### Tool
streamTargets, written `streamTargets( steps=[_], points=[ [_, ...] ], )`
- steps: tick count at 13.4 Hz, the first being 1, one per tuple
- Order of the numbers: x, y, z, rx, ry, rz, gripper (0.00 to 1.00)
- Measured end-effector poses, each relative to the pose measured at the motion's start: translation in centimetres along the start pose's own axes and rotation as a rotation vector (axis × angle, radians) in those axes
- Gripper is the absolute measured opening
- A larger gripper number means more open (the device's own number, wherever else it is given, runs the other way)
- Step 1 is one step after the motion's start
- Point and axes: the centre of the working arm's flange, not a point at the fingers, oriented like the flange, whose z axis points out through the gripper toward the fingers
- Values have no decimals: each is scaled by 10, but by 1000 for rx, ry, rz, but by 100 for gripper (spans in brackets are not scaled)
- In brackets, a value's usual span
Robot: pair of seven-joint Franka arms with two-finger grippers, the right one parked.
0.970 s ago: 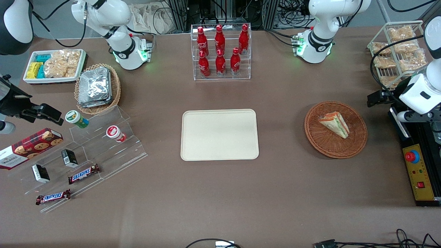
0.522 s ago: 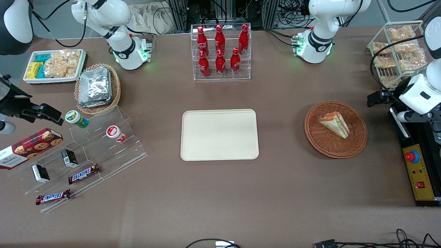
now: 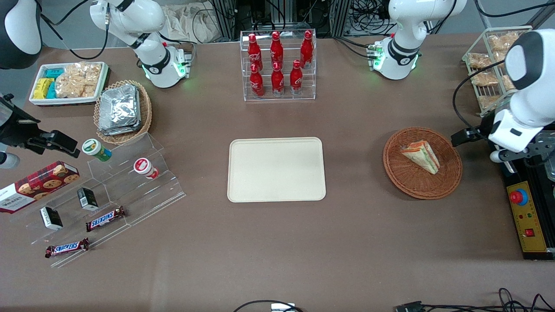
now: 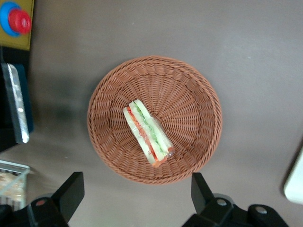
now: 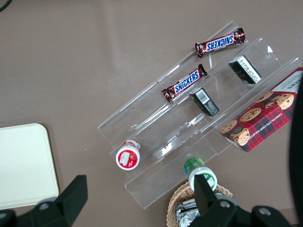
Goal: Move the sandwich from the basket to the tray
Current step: 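Lower the open left gripper around the wrapped sandwich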
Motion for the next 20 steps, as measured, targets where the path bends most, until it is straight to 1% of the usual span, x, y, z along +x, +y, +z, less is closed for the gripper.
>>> streamTargets(
  steps=[4, 7, 9, 13, 17, 18, 20],
  points=[
    [-21, -2, 64, -7, 16, -148, 100],
    [-34, -3, 107, -24, 53, -234, 100],
    [-44, -5, 132, -34, 70, -275, 100],
    [-56, -6, 170, -51, 96, -307, 100],
    [-59, -5, 199, -65, 113, -334, 100],
    [-60, -5, 208, -69, 117, -337, 100],
    [-62, -5, 222, -69, 111, -339, 100]
  ],
)
